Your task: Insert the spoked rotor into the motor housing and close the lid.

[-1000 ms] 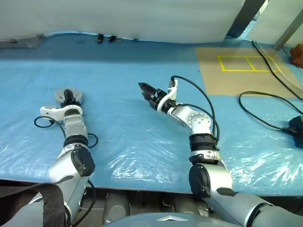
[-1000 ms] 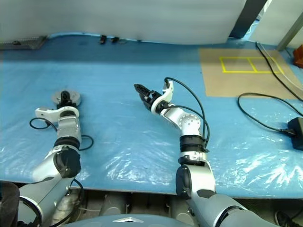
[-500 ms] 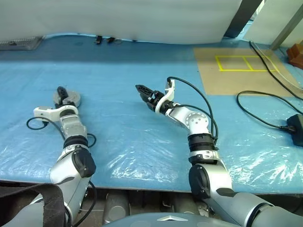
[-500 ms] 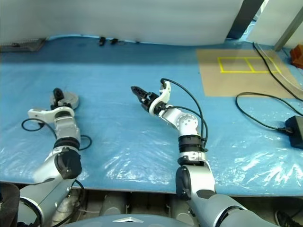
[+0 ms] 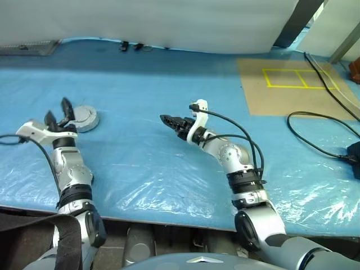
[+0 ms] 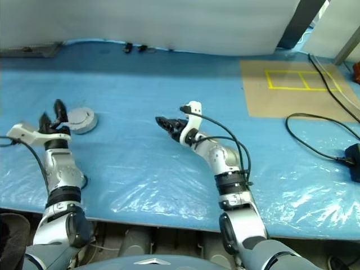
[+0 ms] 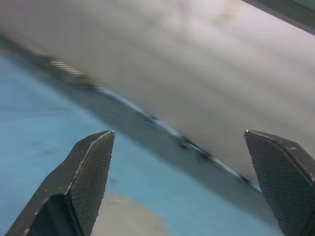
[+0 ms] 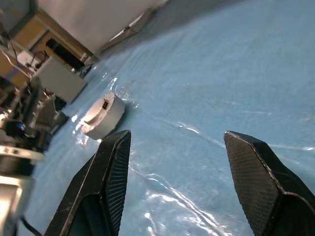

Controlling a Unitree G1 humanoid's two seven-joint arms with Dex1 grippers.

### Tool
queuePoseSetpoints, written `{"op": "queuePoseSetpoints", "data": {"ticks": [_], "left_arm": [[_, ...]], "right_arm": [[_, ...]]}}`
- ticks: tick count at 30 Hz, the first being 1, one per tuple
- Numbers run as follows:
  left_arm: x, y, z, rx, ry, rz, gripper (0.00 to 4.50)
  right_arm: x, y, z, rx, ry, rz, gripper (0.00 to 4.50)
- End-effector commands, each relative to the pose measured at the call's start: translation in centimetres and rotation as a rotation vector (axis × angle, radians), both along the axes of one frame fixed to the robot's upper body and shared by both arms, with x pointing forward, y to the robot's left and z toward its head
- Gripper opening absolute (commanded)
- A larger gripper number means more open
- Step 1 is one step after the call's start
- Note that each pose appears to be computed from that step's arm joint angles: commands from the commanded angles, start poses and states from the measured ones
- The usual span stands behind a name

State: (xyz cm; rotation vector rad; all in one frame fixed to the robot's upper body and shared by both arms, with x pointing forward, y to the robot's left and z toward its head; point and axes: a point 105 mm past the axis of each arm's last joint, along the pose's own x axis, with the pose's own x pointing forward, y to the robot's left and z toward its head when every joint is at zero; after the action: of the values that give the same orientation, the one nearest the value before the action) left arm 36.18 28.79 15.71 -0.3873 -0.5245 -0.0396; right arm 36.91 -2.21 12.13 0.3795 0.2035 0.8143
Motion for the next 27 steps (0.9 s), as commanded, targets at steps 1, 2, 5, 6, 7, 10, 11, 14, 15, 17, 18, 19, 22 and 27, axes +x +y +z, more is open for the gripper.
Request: {"op": "queuePoseSetpoints", "data": {"ticks": [1,2,5,6,7,10,11,14,15,17,18,19,22,27], "left_arm": [[-0.4,-6.9,2.7,0.294,-0.062,-0.361,4.45],[-0.8,-8.7,2.4,0.370,-0.048,-0.471,4.45],[-2.4,-12.1,0.2,0.543,0.032,-0.741,4.48],[-2.7,-12.4,-0.3,0.567,0.048,-0.777,4.50],[-2.7,-12.5,-0.5,0.568,0.050,-0.784,4.50],[-3.3,-13.0,-1.4,0.574,0.059,-0.812,4.50],[-3.4,-13.1,-1.7,0.584,0.062,-0.815,4.50],[-3.6,-13.5,-2.3,0.604,0.064,-0.763,4.50],[-3.7,-13.7,-2.6,0.617,0.070,-0.761,4.50],[-4.1,-14.2,-3.1,0.628,0.083,-0.770,4.50],[-4.2,-14.3,-3.2,0.629,0.088,-0.775,4.50],[-4.3,-14.4,-3.3,0.629,0.092,-0.775,4.50],[-4.5,-14.5,-3.3,0.630,0.098,-0.770,4.50],[-4.5,-14.7,-2.8,0.624,0.087,-0.762,4.50]], "right_arm": [[-1.3,-0.9,0.5,-0.141,-0.213,0.048,3.12],[-1.6,-1.5,0.2,-0.152,-0.229,0.043,3.12],[-3.0,-2.4,-0.2,-0.161,-0.272,0.068,3.29],[-3.4,-2.5,-0.2,-0.174,-0.294,0.081,3.49],[-3.9,-2.6,-0.3,-0.190,-0.321,0.092,3.74],[-4.8,-3.3,0.6,-0.163,-0.391,0.069,4.45],[-4.9,-3.5,0.7,-0.155,-0.400,0.060,4.45],[-5.4,-4.4,1.0,-0.166,-0.436,0.053,4.45],[-5.5,-4.6,1.0,-0.169,-0.437,0.060,4.45],[-5.7,-4.9,0.8,-0.171,-0.422,0.070,4.45],[-5.8,-5.0,0.8,-0.169,-0.417,0.074,4.45],[-5.8,-5.1,0.8,-0.177,-0.417,0.081,4.45],[-5.9,-5.2,0.5,-0.210,-0.424,0.102,4.45],[-6.3,-4.3,0.2,-0.196,-0.416,0.140,4.45]]}}
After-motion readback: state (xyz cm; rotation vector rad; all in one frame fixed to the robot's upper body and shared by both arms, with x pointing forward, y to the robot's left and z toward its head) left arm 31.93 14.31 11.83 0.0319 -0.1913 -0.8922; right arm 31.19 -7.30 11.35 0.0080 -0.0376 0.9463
